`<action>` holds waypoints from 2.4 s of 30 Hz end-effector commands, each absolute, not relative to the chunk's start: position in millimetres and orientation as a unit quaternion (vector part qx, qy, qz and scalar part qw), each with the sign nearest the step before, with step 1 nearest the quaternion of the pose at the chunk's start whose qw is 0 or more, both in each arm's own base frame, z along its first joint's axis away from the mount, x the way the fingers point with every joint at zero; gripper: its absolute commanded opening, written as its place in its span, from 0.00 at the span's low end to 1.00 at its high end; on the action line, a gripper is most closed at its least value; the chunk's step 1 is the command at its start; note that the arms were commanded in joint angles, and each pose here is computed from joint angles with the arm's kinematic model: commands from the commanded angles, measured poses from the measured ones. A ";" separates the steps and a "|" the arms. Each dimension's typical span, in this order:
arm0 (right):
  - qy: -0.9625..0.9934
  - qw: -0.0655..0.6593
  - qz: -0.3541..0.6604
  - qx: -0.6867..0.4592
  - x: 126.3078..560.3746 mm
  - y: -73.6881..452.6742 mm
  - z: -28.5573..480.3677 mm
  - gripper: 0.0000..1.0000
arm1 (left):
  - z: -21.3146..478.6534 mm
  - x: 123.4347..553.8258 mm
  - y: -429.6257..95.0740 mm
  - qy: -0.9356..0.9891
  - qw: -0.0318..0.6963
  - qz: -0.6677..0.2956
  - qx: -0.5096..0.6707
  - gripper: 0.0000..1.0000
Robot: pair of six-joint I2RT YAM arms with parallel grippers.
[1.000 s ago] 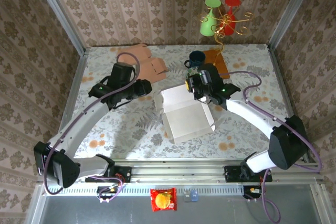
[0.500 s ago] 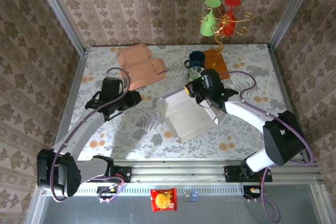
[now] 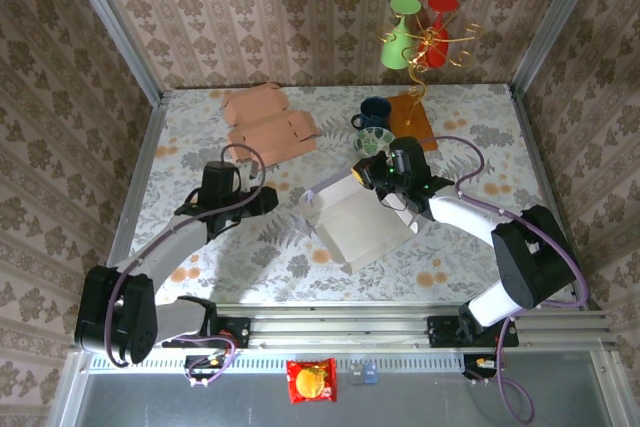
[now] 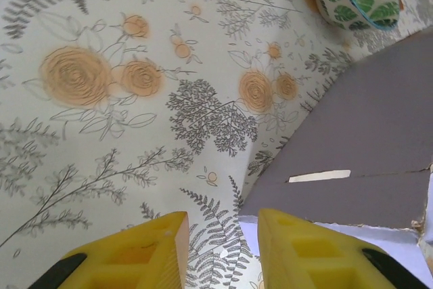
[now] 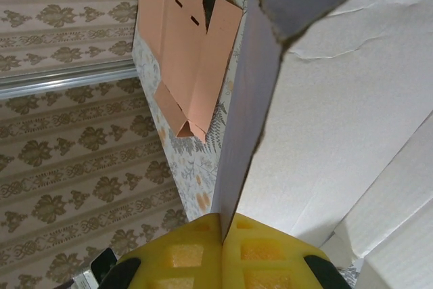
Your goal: Fold the paper box
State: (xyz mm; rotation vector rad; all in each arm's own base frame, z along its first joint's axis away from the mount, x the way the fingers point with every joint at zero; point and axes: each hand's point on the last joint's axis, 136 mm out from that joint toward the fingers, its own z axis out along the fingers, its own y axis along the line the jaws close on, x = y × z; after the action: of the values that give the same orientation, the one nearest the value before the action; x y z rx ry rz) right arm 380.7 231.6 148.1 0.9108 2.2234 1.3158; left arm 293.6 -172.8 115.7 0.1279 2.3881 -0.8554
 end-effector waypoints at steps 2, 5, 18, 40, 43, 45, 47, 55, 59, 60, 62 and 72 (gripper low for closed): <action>0.814 0.188 0.452 0.312 377.4 226.0 124.3 0.00 | 125.3 292.9 -195.6 0.859 0.338 -0.352 0.154 0.34; 0.816 0.185 0.454 0.308 378.1 227.2 122.5 0.00 | 118.9 290.8 -203.3 0.852 0.333 -0.361 0.184 0.34; 0.804 0.190 0.470 0.311 383.0 226.2 124.7 0.00 | 108.3 257.6 -243.8 0.829 0.318 -0.364 0.281 0.36; 0.795 0.184 0.479 0.324 378.3 227.8 124.5 0.00 | 102.2 265.1 -267.7 0.826 0.336 -0.319 0.320 0.33; 0.793 0.182 0.482 0.326 378.7 229.5 123.6 0.00 | 105.8 265.9 -274.2 0.821 0.339 -0.323 0.327 0.29; 0.792 0.181 0.483 0.326 378.3 230.9 124.1 0.00 | 107.9 266.0 -277.8 0.818 0.342 -0.322 0.331 0.27; 0.792 0.181 0.483 0.326 378.0 231.5 124.1 0.00 | 109.4 265.6 -279.9 0.816 0.346 -0.322 0.333 0.26; 0.775 0.194 0.498 0.338 377.3 231.1 129.4 0.00 | 113.5 268.2 -287.0 0.820 0.357 -0.310 0.322 0.19; 0.762 0.202 0.509 0.345 376.5 233.6 135.6 0.00 | 113.7 273.0 -289.7 0.827 0.370 -0.290 0.309 0.21; 0.760 0.203 0.512 0.346 376.4 234.6 137.3 0.00 | 113.3 273.8 -290.2 0.829 0.371 -0.283 0.307 0.22; 0.754 0.207 0.518 0.346 377.0 236.5 142.7 0.00 | 112.2 276.6 -289.2 0.834 0.375 -0.272 0.301 0.23; 0.738 0.228 0.535 0.342 374.3 238.6 156.5 0.00 | 104.7 292.4 -273.0 0.857 0.387 -0.207 0.272 0.26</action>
State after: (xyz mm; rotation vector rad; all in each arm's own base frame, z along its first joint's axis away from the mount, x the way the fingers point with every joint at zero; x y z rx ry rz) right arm 382.5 233.9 150.4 0.9725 2.0557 1.4349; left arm 274.5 -276.9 95.6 0.7652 2.1913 -0.6068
